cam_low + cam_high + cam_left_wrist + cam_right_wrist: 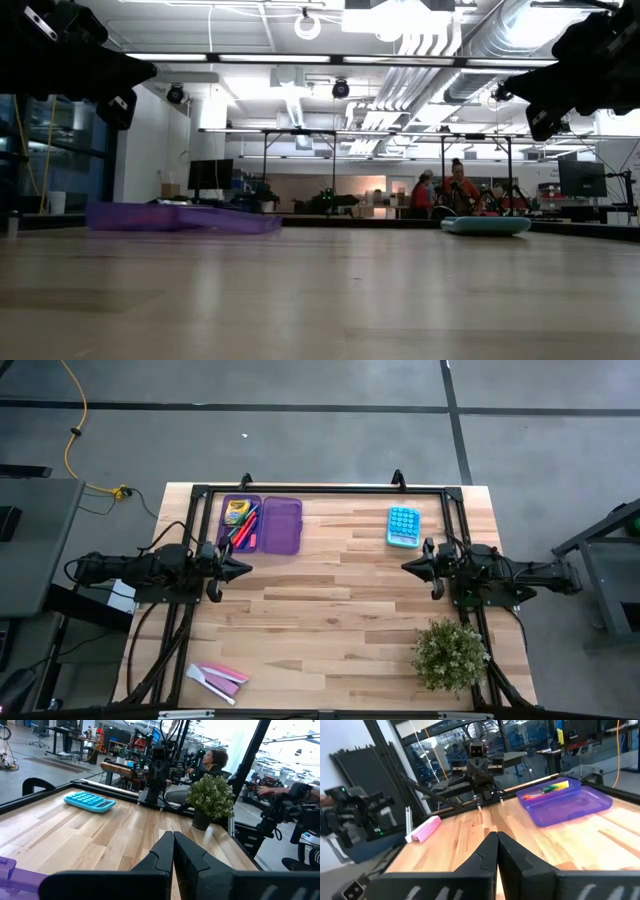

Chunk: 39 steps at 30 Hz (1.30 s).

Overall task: Pack school essentials
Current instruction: Return to Home Position

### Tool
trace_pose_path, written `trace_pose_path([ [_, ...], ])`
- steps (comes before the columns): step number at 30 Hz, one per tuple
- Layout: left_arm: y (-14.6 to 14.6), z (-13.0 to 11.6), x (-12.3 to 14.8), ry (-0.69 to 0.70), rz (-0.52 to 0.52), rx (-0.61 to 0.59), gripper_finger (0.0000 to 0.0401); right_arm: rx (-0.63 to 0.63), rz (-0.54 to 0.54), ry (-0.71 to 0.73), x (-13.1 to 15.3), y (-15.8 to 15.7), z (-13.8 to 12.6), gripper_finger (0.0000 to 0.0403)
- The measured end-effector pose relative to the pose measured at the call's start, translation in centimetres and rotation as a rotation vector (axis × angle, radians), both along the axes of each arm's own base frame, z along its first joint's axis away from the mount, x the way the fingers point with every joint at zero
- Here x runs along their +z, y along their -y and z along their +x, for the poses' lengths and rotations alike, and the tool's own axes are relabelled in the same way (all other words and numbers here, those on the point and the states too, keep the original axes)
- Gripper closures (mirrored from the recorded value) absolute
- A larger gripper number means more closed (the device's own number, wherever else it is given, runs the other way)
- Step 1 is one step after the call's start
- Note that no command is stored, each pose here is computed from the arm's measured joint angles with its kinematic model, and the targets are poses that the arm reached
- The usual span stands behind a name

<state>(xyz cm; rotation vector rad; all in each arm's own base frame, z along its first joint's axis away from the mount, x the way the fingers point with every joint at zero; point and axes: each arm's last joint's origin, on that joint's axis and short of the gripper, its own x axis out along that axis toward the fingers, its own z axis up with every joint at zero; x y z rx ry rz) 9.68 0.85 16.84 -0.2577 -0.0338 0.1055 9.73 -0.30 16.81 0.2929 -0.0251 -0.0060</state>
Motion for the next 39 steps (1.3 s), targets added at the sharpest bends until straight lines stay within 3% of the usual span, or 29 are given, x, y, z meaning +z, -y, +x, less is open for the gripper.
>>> trace_pose_path([
  [32, 0.14, 0.0, 0.07, 0.006, 0.001, -0.004, 0.0401, 0.001, 0.021, -0.01, -0.08, 0.0, 0.06, 0.0402],
  [39, 0.52, 0.03, 0.0, -0.021, 0.272, -0.061, 0.0401, 0.001, 0.02, -0.01, -0.09, 0.0, 0.06, 0.0402],
])
